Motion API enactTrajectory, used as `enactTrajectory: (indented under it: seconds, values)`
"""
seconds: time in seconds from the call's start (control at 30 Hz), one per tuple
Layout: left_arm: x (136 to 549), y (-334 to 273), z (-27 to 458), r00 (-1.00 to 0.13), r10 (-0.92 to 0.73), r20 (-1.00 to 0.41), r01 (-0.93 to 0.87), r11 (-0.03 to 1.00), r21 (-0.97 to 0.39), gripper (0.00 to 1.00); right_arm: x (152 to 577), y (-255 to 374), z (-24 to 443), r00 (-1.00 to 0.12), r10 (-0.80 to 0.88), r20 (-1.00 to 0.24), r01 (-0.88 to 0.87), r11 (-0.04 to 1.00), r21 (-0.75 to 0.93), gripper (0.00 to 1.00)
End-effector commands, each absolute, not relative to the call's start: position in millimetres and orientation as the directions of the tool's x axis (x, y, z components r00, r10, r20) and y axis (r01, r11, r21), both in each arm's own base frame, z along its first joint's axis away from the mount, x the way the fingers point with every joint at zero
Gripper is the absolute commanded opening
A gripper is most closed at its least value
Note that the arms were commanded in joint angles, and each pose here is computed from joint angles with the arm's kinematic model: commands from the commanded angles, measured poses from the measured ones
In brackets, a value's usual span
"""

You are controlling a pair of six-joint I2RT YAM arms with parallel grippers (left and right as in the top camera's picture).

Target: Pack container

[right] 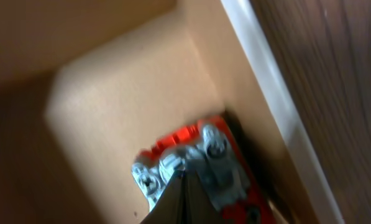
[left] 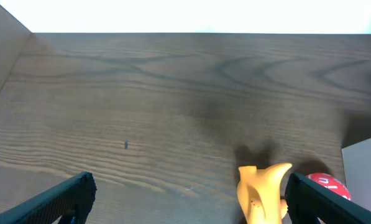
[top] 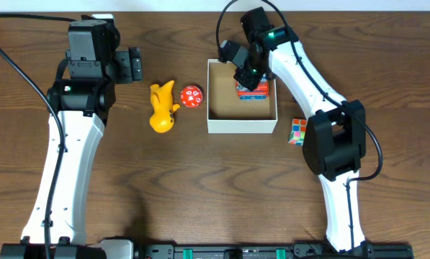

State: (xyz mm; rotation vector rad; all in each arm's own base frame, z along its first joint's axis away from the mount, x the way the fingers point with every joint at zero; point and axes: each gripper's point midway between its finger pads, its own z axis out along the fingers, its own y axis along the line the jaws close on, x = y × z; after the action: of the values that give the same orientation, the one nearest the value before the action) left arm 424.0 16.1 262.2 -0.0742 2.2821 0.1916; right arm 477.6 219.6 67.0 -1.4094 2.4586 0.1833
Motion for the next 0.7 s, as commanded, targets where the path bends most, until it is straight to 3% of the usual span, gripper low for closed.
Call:
enactTrajectory:
  seconds: [0.0, 0.5, 0.67]
  values:
    - [424.5, 20.1, 272.6, -0.641, 0.011, -0.767, -0.129, 0.984, 0.122, 0.98, 479.8, 203.3, 59.9, -0.487, -0.83, -0.271, -0.851, 0.521, -0.065, 0.01]
    - [424.5, 20.1, 272.7, -0.641, 0.011, -0.767, -0.129, 0.984, 0.122, 0.98, 490.6, 210.1, 72.7, -0.462, -0.834, -0.302, -0.852, 0.512, -0.111, 0.01]
    - [424.5, 20.1, 272.7, -0.641, 0.011, -0.767, -0.129, 0.984, 0.122, 0.98, 502.8, 230.5, 103.8, -0.434, -0.82, -0.373, -0.842, 0.517, -0.157, 0.23]
